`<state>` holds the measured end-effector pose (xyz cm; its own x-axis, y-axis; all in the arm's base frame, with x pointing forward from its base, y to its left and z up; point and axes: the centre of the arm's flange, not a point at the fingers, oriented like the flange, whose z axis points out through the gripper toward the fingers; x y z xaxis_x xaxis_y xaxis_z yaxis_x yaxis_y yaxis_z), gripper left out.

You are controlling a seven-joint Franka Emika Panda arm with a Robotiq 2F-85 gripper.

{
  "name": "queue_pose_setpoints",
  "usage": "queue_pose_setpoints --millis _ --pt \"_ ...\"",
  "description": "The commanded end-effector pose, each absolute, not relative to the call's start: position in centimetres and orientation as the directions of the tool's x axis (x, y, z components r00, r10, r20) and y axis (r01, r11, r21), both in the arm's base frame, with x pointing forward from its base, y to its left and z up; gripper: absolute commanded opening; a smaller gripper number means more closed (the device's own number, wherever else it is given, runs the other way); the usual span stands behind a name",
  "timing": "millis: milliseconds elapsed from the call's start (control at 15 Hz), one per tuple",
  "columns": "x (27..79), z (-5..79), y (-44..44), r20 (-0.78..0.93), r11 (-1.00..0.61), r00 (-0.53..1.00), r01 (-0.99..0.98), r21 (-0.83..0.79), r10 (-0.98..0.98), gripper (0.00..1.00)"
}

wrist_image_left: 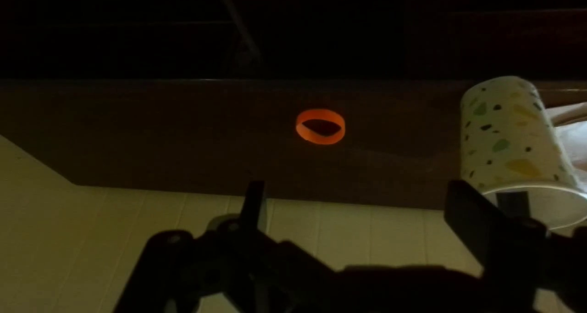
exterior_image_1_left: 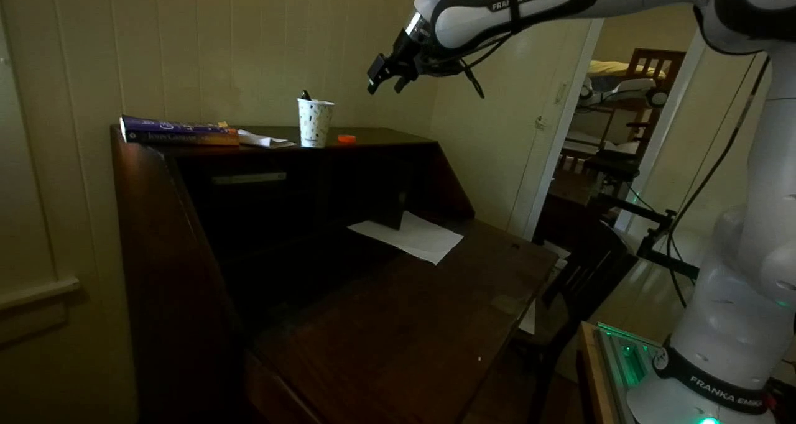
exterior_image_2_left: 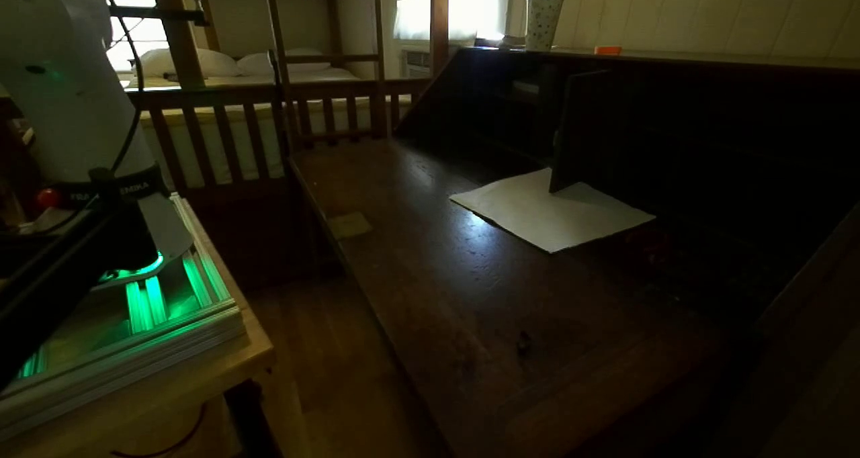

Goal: Move the orange object to the open cabinet on the desk

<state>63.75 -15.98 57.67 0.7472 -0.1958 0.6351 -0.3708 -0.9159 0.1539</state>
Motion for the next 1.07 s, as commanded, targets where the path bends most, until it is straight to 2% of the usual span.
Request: queue_pose_setpoints --millis 0,267,400,733,1000 --pt "64.3 57.5 -16.2 0.635 -0.915 0.747 -0.373 0.155 -0.197 1.0" --pt "64.7 57.7 -15.8 0.638 -0.915 0.745 -0.372 0.154 -0.196 1.0" --pt "67.9 56.6 -16.9 0.645 -0.847 0.689 -0.518 0.12 -0.33 1.0" --pt "72.6 53.8 -19.0 0.57 -0.704 0.604 -0.707 0.062 -0.557 1.0" --pt "75.9 51.5 -19.9 0.543 -0.555 0.47 -0.832 0.009 -0.696 1.0"
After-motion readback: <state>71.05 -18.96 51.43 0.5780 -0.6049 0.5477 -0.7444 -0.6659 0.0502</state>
